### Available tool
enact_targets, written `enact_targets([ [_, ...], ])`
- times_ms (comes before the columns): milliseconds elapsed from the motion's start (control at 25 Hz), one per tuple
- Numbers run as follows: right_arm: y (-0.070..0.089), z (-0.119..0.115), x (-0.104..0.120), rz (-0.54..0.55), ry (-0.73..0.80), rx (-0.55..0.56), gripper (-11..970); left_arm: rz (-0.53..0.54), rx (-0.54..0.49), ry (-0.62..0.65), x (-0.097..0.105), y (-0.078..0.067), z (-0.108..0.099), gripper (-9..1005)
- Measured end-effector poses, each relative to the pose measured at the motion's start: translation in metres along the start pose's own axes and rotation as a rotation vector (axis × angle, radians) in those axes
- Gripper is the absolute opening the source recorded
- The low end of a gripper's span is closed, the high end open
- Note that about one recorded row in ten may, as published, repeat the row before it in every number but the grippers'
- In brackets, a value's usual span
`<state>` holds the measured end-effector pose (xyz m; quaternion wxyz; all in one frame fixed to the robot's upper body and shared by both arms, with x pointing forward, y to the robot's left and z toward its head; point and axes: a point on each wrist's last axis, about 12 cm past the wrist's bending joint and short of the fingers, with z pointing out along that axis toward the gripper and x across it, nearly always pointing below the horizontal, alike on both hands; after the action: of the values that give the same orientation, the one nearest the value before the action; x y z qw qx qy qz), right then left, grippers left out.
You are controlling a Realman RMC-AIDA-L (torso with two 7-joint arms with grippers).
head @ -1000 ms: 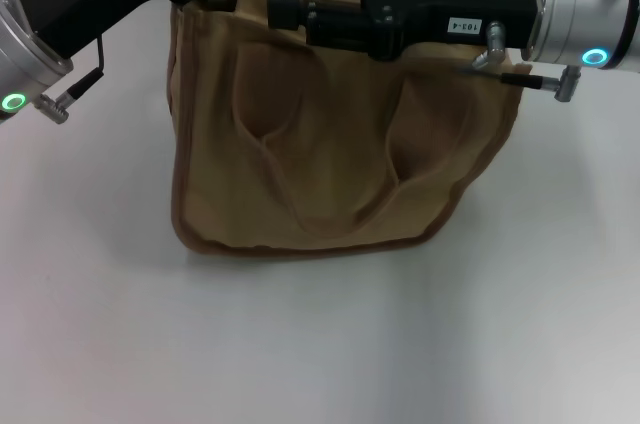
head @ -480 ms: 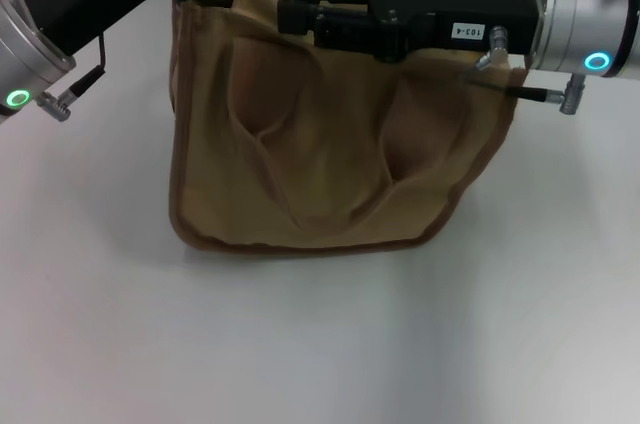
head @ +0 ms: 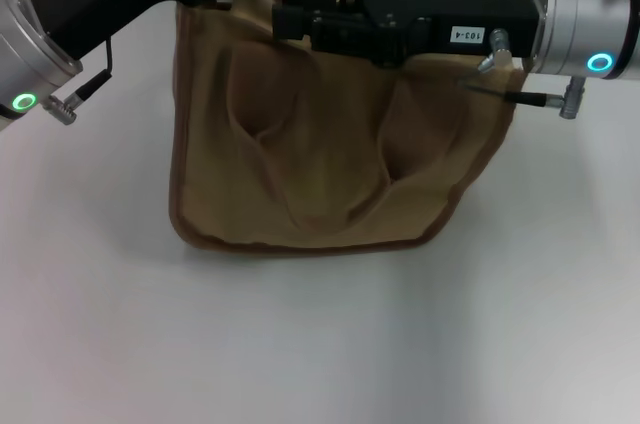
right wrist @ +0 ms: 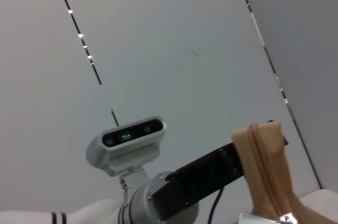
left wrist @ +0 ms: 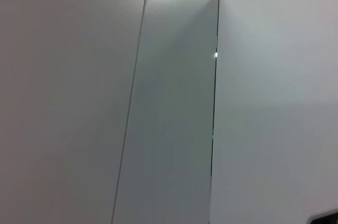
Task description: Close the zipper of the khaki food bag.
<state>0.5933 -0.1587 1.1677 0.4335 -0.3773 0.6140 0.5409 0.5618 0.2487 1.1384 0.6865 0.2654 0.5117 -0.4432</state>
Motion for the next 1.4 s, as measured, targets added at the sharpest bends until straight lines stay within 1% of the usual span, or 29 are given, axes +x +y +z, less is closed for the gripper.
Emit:
enact_targets([
  [160,-0.001,0.001,0.003,0.009,0.010,0.004,444,-0.001,0.001,0.001,0.000,0.000,0.000,97],
  [280,-0.001,0.001,0.003,0.011,0.010,0.010,377,-0.001,0.001,0.001,0.000,0.000,0.000,98],
  [560,-0.006,0.002,0.005,0.029,0.012,0.049,380,-0.001,0.004,0.000,0.000,0.000,0.001,99],
  [840,-0.007,0.007,0.005,0.046,0.015,0.041,379,-0.005,0.033,-0.011,-0.001,-0.003,0.004,100],
  [1040,-0.007,0.016,-0.001,0.032,0.018,0.022,379,-0.010,0.066,0.005,0.002,-0.006,0.012,101],
  [1400,-0.008,0.015,-0.001,0.031,0.018,0.026,385,-0.009,0.047,-0.008,0.001,-0.005,0.010,103],
])
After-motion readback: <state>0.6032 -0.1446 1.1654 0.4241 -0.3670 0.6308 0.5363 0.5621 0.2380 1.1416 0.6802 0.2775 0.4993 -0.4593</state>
